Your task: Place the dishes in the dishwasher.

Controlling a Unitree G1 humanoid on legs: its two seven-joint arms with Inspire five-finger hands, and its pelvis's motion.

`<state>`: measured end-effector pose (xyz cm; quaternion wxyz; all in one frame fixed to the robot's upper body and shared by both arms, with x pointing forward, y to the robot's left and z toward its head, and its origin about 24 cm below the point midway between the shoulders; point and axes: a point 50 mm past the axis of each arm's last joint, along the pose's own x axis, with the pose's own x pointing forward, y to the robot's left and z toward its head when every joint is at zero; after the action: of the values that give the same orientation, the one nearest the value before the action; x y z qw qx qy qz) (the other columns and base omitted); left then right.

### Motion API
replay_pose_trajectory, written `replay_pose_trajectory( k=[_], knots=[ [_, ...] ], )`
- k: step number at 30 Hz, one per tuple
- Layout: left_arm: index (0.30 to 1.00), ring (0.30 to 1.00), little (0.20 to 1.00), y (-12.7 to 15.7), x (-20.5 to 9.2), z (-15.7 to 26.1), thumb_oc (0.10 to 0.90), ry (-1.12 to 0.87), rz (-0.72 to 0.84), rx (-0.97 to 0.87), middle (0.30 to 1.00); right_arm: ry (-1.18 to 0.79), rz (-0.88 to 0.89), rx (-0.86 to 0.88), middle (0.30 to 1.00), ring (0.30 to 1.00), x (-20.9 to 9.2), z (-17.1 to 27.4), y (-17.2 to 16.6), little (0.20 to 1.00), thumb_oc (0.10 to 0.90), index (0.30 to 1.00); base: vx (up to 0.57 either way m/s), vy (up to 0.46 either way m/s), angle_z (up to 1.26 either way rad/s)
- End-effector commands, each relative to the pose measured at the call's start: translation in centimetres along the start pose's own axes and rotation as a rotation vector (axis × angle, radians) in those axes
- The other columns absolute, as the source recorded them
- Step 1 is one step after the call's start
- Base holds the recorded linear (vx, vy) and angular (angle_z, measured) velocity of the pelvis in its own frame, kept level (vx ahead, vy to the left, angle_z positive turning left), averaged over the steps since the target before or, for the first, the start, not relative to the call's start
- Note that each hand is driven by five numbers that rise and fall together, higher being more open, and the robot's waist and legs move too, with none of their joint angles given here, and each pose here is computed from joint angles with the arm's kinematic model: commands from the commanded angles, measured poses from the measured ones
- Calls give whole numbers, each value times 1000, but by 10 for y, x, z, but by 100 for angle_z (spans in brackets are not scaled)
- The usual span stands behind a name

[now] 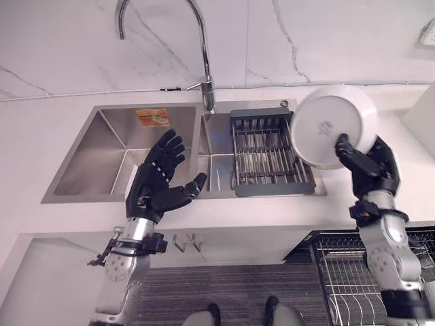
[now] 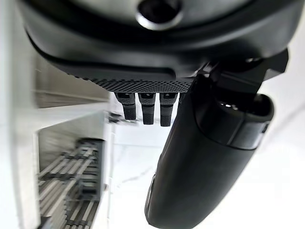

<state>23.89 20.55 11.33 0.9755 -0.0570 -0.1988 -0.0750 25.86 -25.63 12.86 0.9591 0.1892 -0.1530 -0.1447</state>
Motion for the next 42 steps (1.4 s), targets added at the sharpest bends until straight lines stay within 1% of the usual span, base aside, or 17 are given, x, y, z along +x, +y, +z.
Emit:
replay_pose_trajectory(
  k=[1, 5, 6, 8, 12, 15, 17, 20, 22, 25, 29, 31, 34, 35, 37, 40, 42],
  knots=[
    [900, 900, 900, -6, 10, 64, 800, -328, -113, 112, 900, -456, 168, 85, 300, 300, 9, 79, 31, 300, 400, 300, -86, 575, 5],
    [900, 900, 900, -8, 11, 63, 800, -282, -153, 112, 900, -462, 133, 86, 300, 300, -1, 79, 26, 300, 400, 300, -26, 467, 2],
    [900, 900, 900, -6, 11, 62, 800, -276, -134, 112, 900, -457, 126, 87, 300, 300, -1, 78, 28, 300, 400, 300, -106, 494, -67],
    [900, 900, 900, -9, 12, 63, 800, -297, -116, 121, 900, -545, 85, 86, 300, 300, -4, 87, 25, 300, 400, 300, -139, 269, -90],
    [900, 900, 900, -19, 19, 63, 800, -318, -118, 142, 900, -611, 81, 124, 300, 300, -8, 93, 26, 300, 400, 300, -87, -21, -55],
    [900, 900, 900, -21, 22, 58, 800, -283, -101, 76, 900, -596, 133, 142, 300, 300, -10, 88, 39, 300, 400, 300, -78, -241, -74],
    [900, 900, 900, -26, 23, 58, 800, -287, -128, 107, 900, -595, 167, 132, 300, 300, -12, 87, 48, 300, 400, 300, -34, -375, -75],
    [900, 900, 900, -26, 20, 60, 800, -285, -153, 125, 900, -580, 208, 149, 300, 300, -16, 88, 47, 300, 400, 300, 11, -480, -45],
    [900, 900, 900, -28, 18, 59, 800, -278, -174, 148, 900, -571, 199, 166, 300, 300, -16, 88, 45, 300, 400, 300, 13, -364, -23],
    [900, 900, 900, -34, 15, 53, 800, -221, -256, 216, 900, -552, 195, 181, 300, 300, -17, 88, 43, 300, 400, 300, 33, -376, -20],
    [900, 900, 900, -44, 11, 47, 800, -180, -377, 254, 900, -530, 259, 178, 300, 300, -19, 87, 48, 300, 400, 300, 41, -426, -36],
    [900, 900, 900, -52, 8, 32, 800, -74, -492, 260, 900, -509, 335, 133, 300, 300, -21, 86, 56, 300, 400, 300, 42, -506, -46],
    [900, 900, 900, -56, 5, 23, 800, -20, -546, 237, 900, -470, 377, 138, 300, 300, -20, 84, 60, 300, 400, 300, 21, -320, -29],
    [900, 900, 900, -60, 0, 14, 800, 27, -598, 221, 900, -426, 405, 144, 300, 300, -20, 78, 64, 300, 400, 300, 18, -234, -31],
    [900, 900, 900, -62, -4, 8, 800, 66, -637, 194, 900, -401, 417, 162, 300, 300, -20, 74, 64, 300, 400, 300, 30, -187, -19],
    [900, 900, 900, -66, -10, -11, 800, 179, -682, 88, 900, -381, 412, 141, 300, 300, -21, 67, 65, 300, 400, 300, 42, -109, -11],
    [900, 900, 900, -71, -24, -32, 800, 330, -680, 7, 900, -357, 401, 149, 300, 300, -20, 56, 71, 300, 400, 300, 72, 12, 39]
  ],
)
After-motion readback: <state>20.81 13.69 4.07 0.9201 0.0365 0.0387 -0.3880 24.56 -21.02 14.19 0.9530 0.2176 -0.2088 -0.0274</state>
